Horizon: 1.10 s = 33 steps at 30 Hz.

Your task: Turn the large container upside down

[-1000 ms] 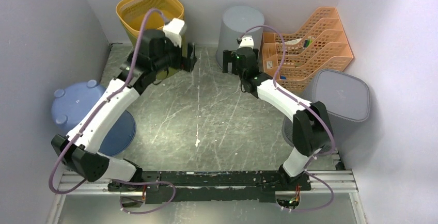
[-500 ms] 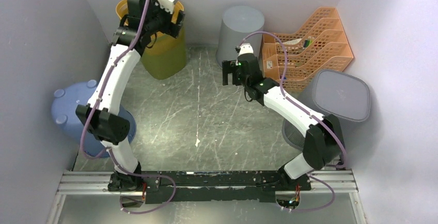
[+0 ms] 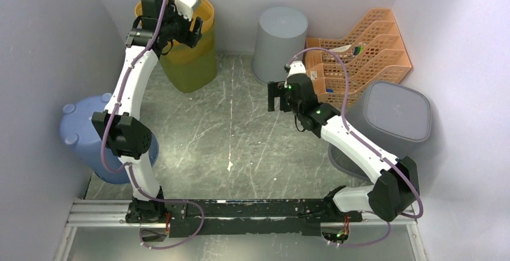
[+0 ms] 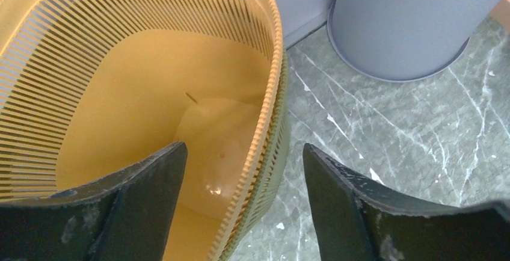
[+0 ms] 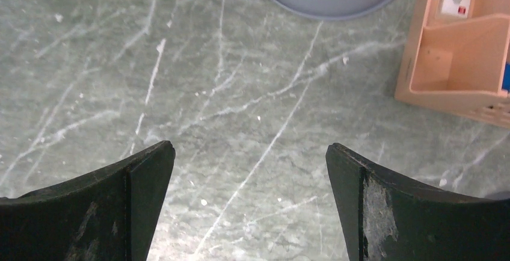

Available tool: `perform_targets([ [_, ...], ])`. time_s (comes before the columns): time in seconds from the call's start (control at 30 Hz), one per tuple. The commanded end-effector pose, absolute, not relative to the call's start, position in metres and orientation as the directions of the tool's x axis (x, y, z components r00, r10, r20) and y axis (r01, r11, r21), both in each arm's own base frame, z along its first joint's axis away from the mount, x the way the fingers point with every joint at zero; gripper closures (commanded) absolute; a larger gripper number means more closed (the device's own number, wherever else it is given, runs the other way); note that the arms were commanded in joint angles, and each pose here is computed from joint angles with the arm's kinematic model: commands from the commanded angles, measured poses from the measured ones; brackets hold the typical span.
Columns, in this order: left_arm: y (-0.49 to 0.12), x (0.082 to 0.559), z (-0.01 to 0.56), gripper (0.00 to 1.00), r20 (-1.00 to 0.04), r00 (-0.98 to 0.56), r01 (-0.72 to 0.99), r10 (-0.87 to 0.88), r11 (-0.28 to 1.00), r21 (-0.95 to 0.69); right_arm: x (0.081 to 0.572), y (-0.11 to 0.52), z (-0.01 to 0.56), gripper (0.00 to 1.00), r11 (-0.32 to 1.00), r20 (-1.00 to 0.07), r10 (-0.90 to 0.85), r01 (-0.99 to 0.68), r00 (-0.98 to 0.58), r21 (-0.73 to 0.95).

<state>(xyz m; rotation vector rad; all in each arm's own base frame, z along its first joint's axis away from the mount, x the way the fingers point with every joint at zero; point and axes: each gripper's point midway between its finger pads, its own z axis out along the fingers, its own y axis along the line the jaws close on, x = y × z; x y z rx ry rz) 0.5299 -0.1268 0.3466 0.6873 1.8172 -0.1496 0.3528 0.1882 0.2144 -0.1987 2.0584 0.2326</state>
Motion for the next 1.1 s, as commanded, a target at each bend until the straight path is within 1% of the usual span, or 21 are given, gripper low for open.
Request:
perform_targets([
  [0.0, -0.112, 0.527, 0.344, 0.21, -0.895, -0.204, 0.525, 0.396, 0.816, 0.242, 0.339, 0.177, 0.200, 0.00, 0.975, -0.857, -0.051, -0.210, -0.513, 0.068],
  [0.1, -0.103, 0.529, 0.334, 0.27, -0.891, -0.224, 0.515, 0.396, 0.824, 0.237, 0.335, 0.173, 0.193, 0.00, 0.977, -0.848, -0.055, -0.202, -0.527, 0.062],
  [0.23, -0.096, 0.534, 0.322, 0.28, -0.891, -0.254, 0.510, 0.377, 0.835, 0.207, 0.332, 0.172, 0.194, 0.00, 0.978, -0.845, -0.052, -0.199, -0.531, 0.065],
  [0.27, -0.096, 0.535, 0.318, 0.29, -0.888, -0.262, 0.514, 0.378, 0.834, 0.203, 0.328, 0.169, 0.183, 0.00, 0.979, -0.833, -0.062, -0.196, -0.549, 0.056],
  [0.43, -0.096, 0.537, 0.307, 0.43, -0.880, -0.298, 0.513, 0.370, 0.839, 0.180, 0.327, 0.164, 0.179, 0.00, 0.983, -0.830, -0.066, -0.181, -0.554, 0.042],
  [0.47, -0.097, 0.536, 0.309, 0.48, -0.883, -0.295, 0.516, 0.364, 0.839, 0.173, 0.326, 0.163, 0.178, 0.00, 0.983, -0.829, -0.067, -0.178, -0.555, 0.040],
  [0.53, -0.096, 0.534, 0.313, 0.87, -0.892, -0.290, 0.500, 0.348, 0.849, 0.168, 0.327, 0.164, 0.173, 0.00, 0.983, -0.825, -0.072, -0.179, -0.561, 0.036],
  [0.57, -0.095, 0.533, 0.316, 0.92, -0.897, -0.286, 0.489, 0.338, 0.856, 0.168, 0.327, 0.164, 0.171, 0.00, 0.983, -0.822, -0.074, -0.178, -0.565, 0.034],
  [0.7, -0.091, 0.529, 0.322, 0.93, -0.900, -0.278, 0.468, 0.336, 0.865, 0.179, 0.327, 0.167, 0.163, 0.00, 0.982, -0.810, -0.076, -0.183, -0.581, 0.039],
  [0.8, -0.084, 0.530, 0.340, 0.93, -0.912, -0.261, 0.414, 0.316, 0.890, 0.190, 0.327, 0.168, 0.157, 0.00, 0.982, -0.805, -0.078, -0.185, -0.588, 0.041],
  [0.9, -0.080, 0.526, 0.382, 0.93, -0.946, -0.181, 0.360, 0.270, 0.913, 0.192, 0.328, 0.169, 0.154, 0.00, 0.982, -0.804, -0.076, -0.186, -0.590, 0.043],
  [1.07, -0.071, 0.494, 0.482, 0.93, -0.979, 0.051, 0.259, 0.198, 0.944, 0.205, 0.329, 0.171, 0.148, 0.00, 0.981, -0.797, -0.082, -0.192, -0.598, 0.043],
])
